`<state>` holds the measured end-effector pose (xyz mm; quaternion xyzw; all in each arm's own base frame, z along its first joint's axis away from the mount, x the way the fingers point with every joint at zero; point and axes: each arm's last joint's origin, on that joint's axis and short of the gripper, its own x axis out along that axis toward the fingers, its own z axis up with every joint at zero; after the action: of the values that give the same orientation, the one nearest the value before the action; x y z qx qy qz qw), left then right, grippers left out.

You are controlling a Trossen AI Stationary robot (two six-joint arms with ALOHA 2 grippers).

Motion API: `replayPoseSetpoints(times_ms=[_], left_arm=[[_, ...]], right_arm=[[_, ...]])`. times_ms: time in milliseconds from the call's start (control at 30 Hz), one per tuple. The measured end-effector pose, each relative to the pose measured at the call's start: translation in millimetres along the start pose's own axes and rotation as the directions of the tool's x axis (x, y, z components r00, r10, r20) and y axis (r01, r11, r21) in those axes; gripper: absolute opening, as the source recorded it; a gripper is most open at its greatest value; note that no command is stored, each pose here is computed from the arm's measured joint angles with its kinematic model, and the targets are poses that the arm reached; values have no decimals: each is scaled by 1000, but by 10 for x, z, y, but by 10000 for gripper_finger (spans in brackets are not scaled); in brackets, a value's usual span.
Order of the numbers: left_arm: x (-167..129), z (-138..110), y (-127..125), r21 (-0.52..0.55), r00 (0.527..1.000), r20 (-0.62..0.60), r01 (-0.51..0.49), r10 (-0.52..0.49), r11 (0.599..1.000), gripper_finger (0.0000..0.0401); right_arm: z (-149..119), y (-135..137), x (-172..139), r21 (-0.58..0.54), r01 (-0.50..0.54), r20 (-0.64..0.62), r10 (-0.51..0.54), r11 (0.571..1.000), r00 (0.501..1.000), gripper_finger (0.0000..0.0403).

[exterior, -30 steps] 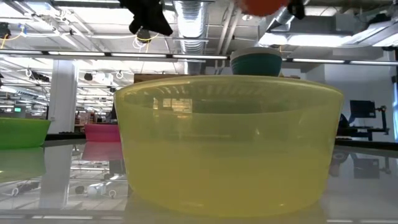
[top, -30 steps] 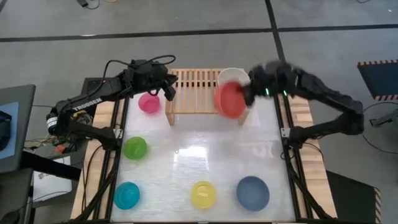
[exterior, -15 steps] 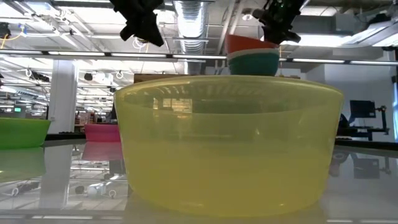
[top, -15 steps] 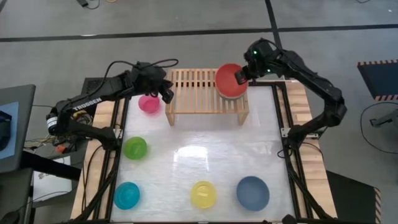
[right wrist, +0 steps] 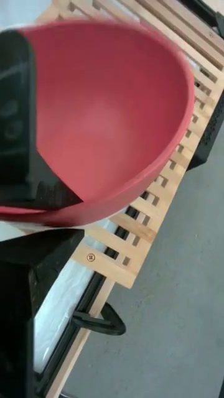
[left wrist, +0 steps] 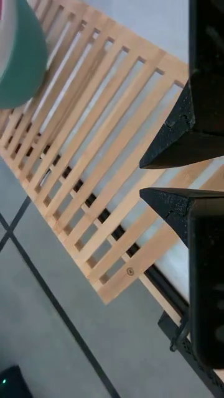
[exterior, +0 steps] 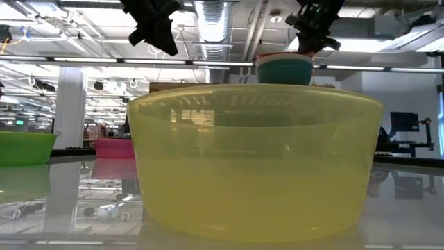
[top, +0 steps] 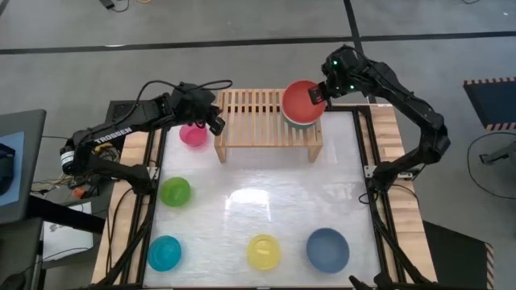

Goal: Place and stack bowls onto a shelf
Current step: Stack the orange bowl on top of the gray bowl on the shelf

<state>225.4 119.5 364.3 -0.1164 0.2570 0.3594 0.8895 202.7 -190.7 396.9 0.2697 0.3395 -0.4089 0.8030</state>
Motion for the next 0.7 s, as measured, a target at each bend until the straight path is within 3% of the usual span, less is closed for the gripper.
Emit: replayPoseSetpoints(times_ms=[200, 367, 500, 700], left_arm=[[-2, 68, -11, -10, 998, 69, 9, -8, 1000, 44], [-5, 100, -13, -11, 995, 103, 3, -2, 1000, 44], [-5, 102, -6, -15, 994, 108, -22, 23, 1000, 44], [-6, 109, -3, -10, 993, 116, -31, 32, 999, 44]], right_arm=[[12, 5, -4, -23, -4, 14, 4, 1000, 1000, 173], [83, 27, -187, -46, -40, 161, 47, 998, 986, 223], [125, 24, -291, -36, -43, 246, 50, 998, 968, 222], [124, 49, -24, -29, -18, 146, 22, 999, 989, 191]])
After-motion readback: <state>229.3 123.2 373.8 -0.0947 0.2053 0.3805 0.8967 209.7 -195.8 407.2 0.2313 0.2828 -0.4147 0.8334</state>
